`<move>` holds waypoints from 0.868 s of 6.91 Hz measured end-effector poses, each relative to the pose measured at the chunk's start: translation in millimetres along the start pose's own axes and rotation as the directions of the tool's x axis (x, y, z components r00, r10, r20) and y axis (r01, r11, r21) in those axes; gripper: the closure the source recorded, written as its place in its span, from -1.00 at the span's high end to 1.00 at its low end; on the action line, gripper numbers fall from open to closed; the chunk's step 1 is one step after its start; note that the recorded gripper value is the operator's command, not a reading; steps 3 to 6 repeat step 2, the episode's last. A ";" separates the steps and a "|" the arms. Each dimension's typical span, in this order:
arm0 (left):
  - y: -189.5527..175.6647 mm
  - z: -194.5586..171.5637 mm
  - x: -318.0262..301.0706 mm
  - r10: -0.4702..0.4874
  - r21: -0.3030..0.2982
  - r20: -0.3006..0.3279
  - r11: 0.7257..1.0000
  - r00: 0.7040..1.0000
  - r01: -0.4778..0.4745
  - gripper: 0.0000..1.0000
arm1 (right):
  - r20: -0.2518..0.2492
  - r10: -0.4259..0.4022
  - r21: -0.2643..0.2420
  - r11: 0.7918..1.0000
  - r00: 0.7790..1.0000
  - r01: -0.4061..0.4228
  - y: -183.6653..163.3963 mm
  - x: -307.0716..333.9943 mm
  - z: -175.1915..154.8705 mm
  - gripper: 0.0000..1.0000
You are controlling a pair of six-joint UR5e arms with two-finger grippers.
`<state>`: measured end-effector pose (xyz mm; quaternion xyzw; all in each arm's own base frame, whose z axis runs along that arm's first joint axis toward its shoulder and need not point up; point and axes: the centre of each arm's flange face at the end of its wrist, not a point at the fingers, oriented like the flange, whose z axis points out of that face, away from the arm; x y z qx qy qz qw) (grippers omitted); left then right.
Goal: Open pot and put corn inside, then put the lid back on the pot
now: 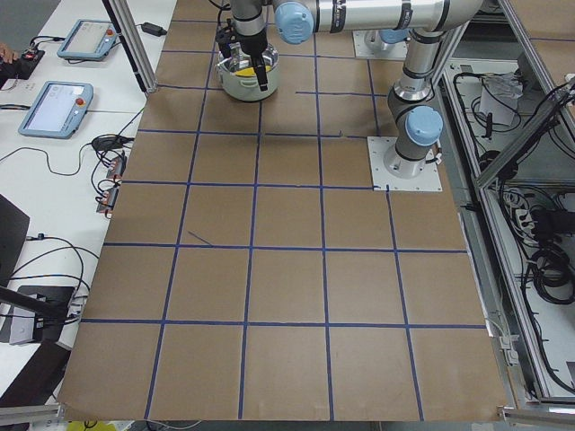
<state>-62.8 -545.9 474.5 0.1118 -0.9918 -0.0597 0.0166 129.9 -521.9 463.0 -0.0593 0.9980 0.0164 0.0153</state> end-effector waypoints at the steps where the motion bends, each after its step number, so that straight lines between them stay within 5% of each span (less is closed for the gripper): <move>1: -0.2 0.1 0.0 0.000 0.000 0.000 1.000 1.000 0.000 1.00 | -0.012 0.001 0.000 1.000 1.000 -0.001 -0.4 1.2 1.0 0.98; 6: -0.2 0.0 0.1 0.000 0.000 -0.001 1.000 1.000 0.000 1.00 | -0.019 0.001 -0.001 1.000 1.000 -0.001 -0.6 2.0 1.9 0.98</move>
